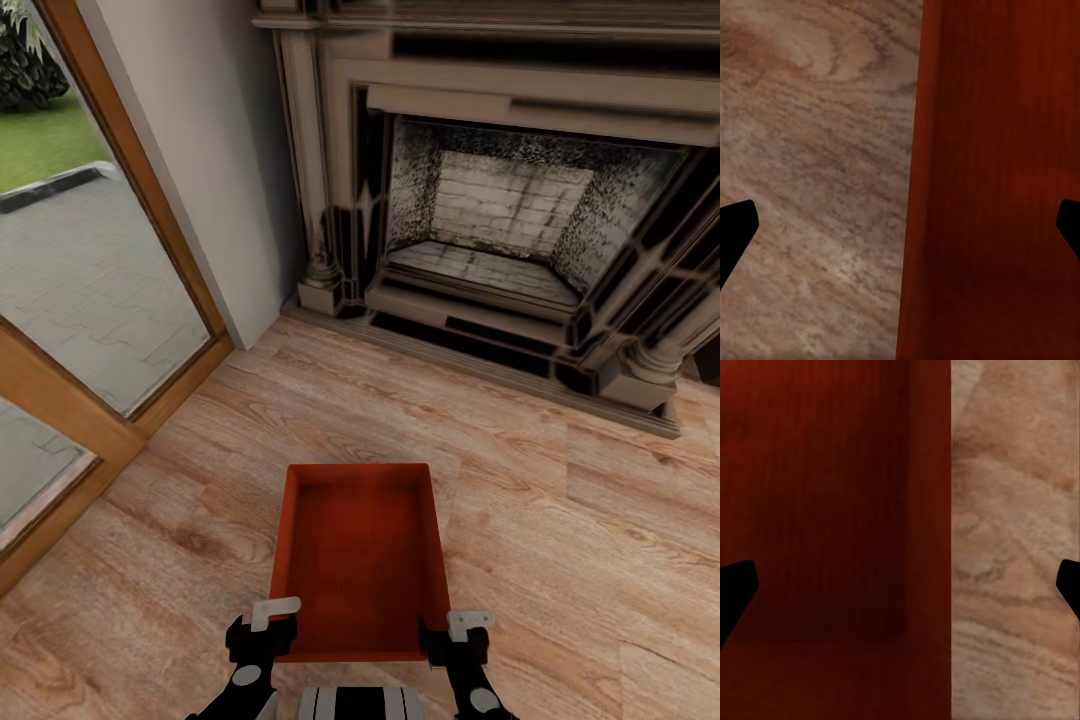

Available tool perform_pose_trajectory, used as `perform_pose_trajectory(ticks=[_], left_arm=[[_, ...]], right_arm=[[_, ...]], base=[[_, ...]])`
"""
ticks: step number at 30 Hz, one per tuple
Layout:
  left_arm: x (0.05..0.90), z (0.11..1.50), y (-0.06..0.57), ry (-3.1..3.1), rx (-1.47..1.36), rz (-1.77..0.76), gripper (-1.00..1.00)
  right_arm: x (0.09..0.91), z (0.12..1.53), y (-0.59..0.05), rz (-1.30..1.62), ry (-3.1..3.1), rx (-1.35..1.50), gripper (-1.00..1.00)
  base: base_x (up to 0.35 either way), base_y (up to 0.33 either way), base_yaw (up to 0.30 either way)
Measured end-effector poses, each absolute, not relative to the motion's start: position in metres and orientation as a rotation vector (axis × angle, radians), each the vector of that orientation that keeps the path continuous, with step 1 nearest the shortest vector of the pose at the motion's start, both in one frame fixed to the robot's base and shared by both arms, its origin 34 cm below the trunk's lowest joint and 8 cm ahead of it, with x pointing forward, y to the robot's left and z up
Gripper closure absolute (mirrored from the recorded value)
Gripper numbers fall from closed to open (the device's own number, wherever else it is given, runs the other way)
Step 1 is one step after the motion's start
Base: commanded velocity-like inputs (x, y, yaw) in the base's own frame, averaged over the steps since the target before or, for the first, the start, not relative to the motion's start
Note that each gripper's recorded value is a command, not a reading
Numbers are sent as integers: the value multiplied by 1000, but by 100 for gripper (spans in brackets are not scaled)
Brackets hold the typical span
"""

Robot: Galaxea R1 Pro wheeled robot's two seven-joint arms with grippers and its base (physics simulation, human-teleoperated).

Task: Move the two storage containers from the living room to the garage. In the garage, place one container on the floor and stack the other container on top of it (either order is fine).

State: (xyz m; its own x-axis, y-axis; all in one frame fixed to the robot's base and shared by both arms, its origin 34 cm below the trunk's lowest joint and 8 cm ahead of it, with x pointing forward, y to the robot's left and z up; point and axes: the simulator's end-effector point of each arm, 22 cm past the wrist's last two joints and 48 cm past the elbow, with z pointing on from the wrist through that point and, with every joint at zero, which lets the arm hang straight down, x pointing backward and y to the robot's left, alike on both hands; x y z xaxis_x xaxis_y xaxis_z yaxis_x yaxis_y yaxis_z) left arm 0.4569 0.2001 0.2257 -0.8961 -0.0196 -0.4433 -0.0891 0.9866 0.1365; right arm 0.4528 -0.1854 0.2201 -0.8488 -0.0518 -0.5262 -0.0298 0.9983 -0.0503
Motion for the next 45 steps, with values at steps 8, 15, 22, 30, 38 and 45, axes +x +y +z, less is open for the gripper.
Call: perform_pose_trajectory(ticks=[8,15,22,30,38,45], left_arm=[[457,226,200,2676,-77,212,-100],[457,226,200,2676,-76,212,-100],[457,226,200,2676,-76,212,-100],[457,226,200,2676,-76,212,-100],[457,224,200,2676,-76,212,-100],[453,208,200,2676,-75,211,-100]], right_arm=[[469,223,-185,-55,2569,-50,-100],[451,216,-189,-65,2608,-60,-100],[450,215,-190,-67,2609,-60,-100],[450,215,-191,-68,2609,-60,-100],[450,213,-192,-69,2607,-62,-100],[447,199,-192,-69,2603,-61,-100]], base=[[0,0,0],[0,0,0],[0,0,0],[0,0,0],[0,0,0],[0,0,0]])
